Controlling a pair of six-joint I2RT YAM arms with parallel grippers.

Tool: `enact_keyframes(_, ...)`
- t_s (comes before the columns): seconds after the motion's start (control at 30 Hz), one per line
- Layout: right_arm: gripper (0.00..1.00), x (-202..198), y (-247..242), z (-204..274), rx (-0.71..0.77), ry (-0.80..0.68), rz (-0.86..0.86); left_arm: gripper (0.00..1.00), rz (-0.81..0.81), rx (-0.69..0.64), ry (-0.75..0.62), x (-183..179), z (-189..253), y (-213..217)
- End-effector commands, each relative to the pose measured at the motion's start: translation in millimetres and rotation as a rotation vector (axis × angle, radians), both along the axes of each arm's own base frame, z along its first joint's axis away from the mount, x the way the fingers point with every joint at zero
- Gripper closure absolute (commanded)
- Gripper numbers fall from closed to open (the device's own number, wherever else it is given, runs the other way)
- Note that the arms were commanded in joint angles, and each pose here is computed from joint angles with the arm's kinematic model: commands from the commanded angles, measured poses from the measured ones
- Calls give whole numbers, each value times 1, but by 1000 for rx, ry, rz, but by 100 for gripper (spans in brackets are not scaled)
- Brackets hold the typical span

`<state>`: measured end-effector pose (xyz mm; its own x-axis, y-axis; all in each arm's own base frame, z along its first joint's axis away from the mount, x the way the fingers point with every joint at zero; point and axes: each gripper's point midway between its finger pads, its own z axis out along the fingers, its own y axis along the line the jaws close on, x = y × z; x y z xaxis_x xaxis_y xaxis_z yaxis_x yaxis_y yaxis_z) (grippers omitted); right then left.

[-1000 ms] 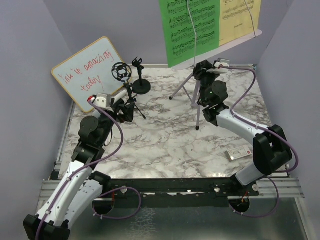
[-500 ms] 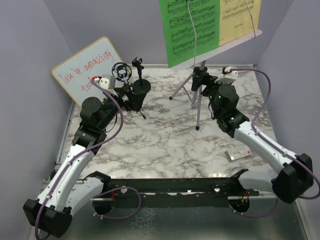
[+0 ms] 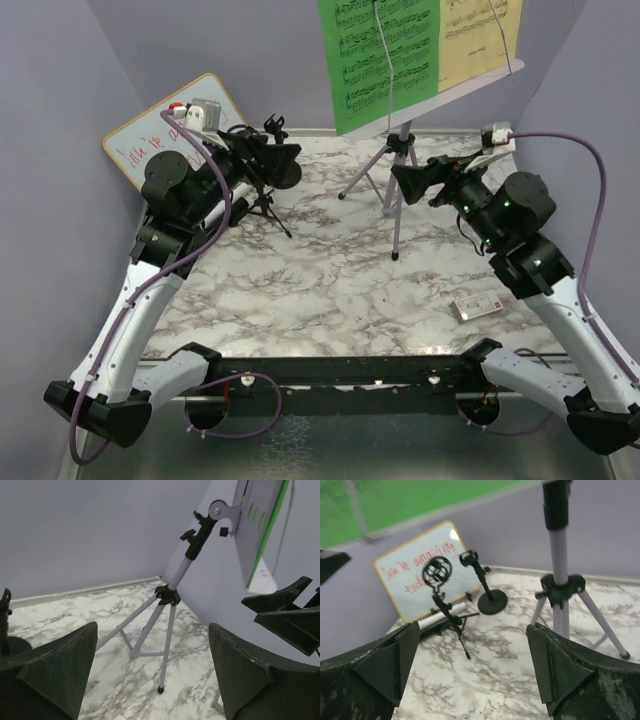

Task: Pack up the instrument practice props
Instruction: Move the music stand to the center of the board.

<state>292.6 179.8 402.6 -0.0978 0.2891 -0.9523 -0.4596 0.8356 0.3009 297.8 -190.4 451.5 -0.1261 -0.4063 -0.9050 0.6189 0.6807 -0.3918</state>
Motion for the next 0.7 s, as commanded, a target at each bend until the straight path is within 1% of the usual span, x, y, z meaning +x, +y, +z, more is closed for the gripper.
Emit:
enact_keyframes(0.0,5,-28,13,33,-56,21,147,11,-99,-80,2,-6,31,-17)
enact_keyframes(0.13,9,-30,22,72,-41,-30,196,16,-179,-144,-43,-10,58,-37)
enact_keyframes(0.23,13,-26,31,96,-31,-65,229,19,-224,-170,-61,-13,70,-51)
enact_keyframes(0.3,17,-21,38,108,-32,-79,249,21,-258,-204,-76,-18,79,-55)
enact_keyframes(0.37,18,-18,47,120,-29,-102,285,22,-271,-236,-97,-21,89,-55)
enact_keyframes(0.53,19,-5,65,142,-29,-144,335,23,-309,-280,-139,-31,109,-61)
enact_keyframes(0.67,23,3,74,151,-37,-166,356,24,-338,-281,-152,-32,117,-73)
